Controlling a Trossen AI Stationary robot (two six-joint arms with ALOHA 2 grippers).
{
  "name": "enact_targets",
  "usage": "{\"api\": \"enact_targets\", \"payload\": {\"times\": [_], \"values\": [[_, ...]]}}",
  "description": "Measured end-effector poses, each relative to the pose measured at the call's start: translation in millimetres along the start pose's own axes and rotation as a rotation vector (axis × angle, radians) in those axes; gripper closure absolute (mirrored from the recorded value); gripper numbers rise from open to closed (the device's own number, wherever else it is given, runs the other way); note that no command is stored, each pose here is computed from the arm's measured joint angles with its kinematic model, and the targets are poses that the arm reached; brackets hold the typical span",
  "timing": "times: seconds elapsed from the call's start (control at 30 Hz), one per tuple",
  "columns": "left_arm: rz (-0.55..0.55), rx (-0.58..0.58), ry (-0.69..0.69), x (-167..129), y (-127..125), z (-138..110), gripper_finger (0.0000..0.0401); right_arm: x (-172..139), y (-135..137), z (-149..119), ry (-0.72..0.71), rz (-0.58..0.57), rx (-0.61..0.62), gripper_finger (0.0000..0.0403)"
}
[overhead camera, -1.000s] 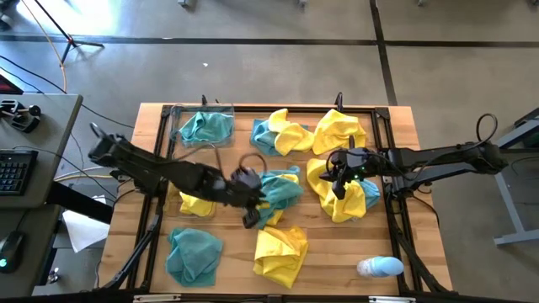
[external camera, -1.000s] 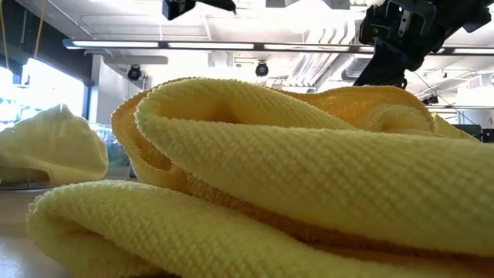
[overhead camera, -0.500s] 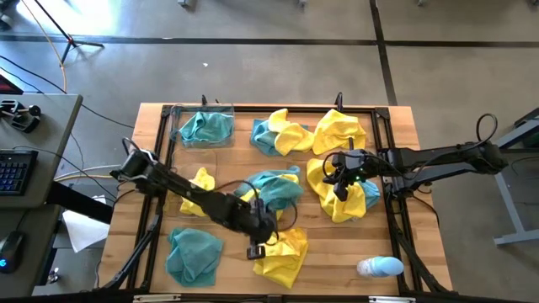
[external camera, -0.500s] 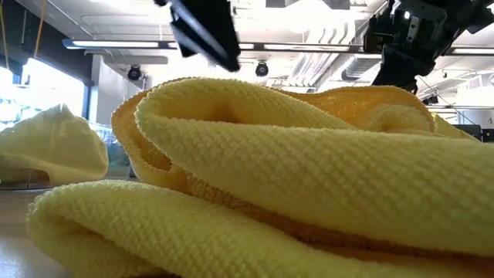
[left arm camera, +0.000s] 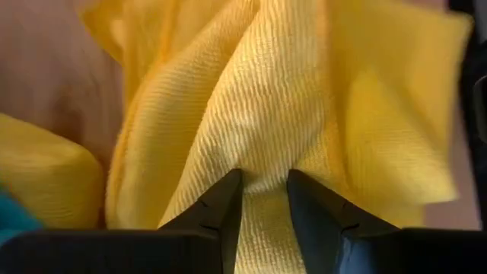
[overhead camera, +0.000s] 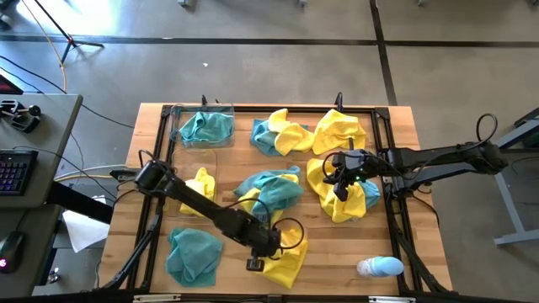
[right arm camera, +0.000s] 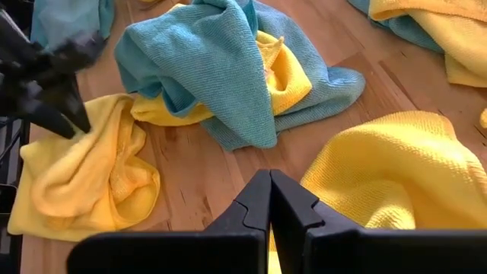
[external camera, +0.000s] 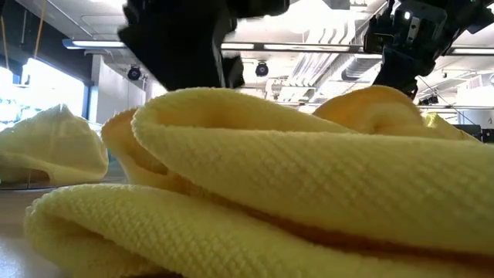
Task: Sort microfiber towel by color & place in baskets
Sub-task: Put the yellow microfiber cloth into the bottom transparent bin
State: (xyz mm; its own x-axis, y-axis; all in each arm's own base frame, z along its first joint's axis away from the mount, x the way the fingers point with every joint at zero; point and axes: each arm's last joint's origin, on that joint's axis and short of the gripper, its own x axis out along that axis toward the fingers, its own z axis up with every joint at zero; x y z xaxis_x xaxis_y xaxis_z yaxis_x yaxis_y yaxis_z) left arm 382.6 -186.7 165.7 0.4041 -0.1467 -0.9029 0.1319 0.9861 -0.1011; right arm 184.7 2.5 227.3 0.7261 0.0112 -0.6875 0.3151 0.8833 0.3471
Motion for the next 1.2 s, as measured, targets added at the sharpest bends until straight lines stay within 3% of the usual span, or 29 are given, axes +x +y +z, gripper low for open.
{"api": "enact_targets", "payload": {"times": [0.1,0.23,0.53,0.8,0.93,1.1,1.2], "values": [[-0.022,0.007,0.033,9.5,0.0,-3.2,0.0330,0.0,0.0,0.0,0.000,0.000,0.000,0.0402],[-0.041,0.004,0.046,9.7,-0.5,-4.0,0.0390,0.0,-0.2,-0.3,0.003,-0.002,0.000,0.0402],[0.024,-0.022,-0.028,-42.3,6.8,4.1,0.0400,0.0,-0.5,-1.0,0.010,-0.006,-0.005,0.0402],[0.054,-0.044,-0.277,-123.2,14.7,16.8,0.0401,0.1,-1.4,-2.6,0.027,-0.015,-0.008,0.0402],[0.056,-0.063,-0.480,-168.8,16.1,22.7,0.0401,0.1,-2.1,-3.9,0.041,-0.023,-0.008,0.0402],[0.053,0.003,-0.754,-219.2,13.8,29.3,0.0401,0.1,-2.8,-5.1,0.053,-0.029,-0.008,0.0402],[0.075,0.048,-0.852,-242.5,15.6,28.1,0.0401,0.0,-2.8,-5.2,0.054,-0.030,-0.008,0.0402]]}}
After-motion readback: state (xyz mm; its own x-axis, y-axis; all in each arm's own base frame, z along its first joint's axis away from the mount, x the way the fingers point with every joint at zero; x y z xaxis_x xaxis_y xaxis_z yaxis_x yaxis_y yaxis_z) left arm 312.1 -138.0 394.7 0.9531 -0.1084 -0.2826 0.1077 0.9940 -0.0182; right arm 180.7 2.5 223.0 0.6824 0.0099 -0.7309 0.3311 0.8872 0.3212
